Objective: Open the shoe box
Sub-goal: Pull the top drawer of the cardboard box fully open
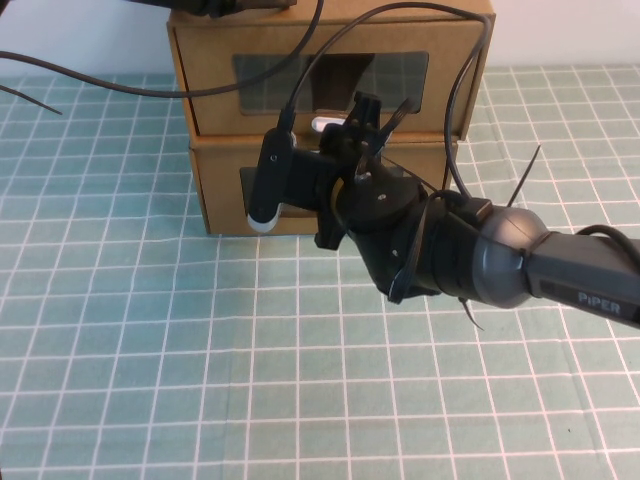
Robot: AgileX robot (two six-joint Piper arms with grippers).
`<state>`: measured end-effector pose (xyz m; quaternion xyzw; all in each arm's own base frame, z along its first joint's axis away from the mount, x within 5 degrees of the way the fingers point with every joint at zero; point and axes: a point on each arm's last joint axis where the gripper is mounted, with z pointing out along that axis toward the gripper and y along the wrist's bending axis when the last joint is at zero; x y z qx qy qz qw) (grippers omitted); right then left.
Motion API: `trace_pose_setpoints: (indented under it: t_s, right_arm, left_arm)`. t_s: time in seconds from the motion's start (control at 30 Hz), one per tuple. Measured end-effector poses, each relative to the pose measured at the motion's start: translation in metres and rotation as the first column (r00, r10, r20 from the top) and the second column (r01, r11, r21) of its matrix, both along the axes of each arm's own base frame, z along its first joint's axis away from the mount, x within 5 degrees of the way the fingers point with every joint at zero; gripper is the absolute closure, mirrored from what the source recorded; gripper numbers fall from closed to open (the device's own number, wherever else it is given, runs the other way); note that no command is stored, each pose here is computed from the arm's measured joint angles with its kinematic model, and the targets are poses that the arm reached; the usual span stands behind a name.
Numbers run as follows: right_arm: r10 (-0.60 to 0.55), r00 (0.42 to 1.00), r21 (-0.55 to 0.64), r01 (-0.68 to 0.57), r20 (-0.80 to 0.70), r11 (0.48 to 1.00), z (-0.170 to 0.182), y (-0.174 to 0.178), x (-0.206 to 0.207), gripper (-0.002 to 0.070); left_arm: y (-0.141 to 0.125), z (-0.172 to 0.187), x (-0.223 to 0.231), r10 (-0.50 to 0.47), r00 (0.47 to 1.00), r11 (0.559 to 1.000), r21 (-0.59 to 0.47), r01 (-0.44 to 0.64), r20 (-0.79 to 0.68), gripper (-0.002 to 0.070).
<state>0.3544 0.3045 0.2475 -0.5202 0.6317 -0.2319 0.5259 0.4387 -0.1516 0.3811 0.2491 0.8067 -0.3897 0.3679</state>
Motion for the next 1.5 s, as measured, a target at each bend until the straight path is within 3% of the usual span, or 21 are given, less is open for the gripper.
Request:
trace_pose_setpoints:
  t_s: [0.33,0.8,1.5]
  right_arm:
    - [0.067,0.998,0.087,-0.068,0.019,0.994,0.037,-0.006,-0.015,0.0407]
    - [0.019,1.0,-0.022,-0.019,0.011,1.0,0.008,-0.011,-0.011,0.0407]
    - [-0.003,1.0,0.0,0.003,0.025,1.0,0.01,-0.012,0.007,0.0432]
  left_arm:
    - [0.0,0.0,0.0,0.0,1.0,1.0,0.0,0.0,0.0,0.068]
    - [0.0,0.0,0.0,-0.001,1.0,1.0,0.0,0.001,-0.001,0.068]
    - [0.0,0.0,0.0,-0.001,1.0,1.0,0.0,0.001,-0.001,0.068]
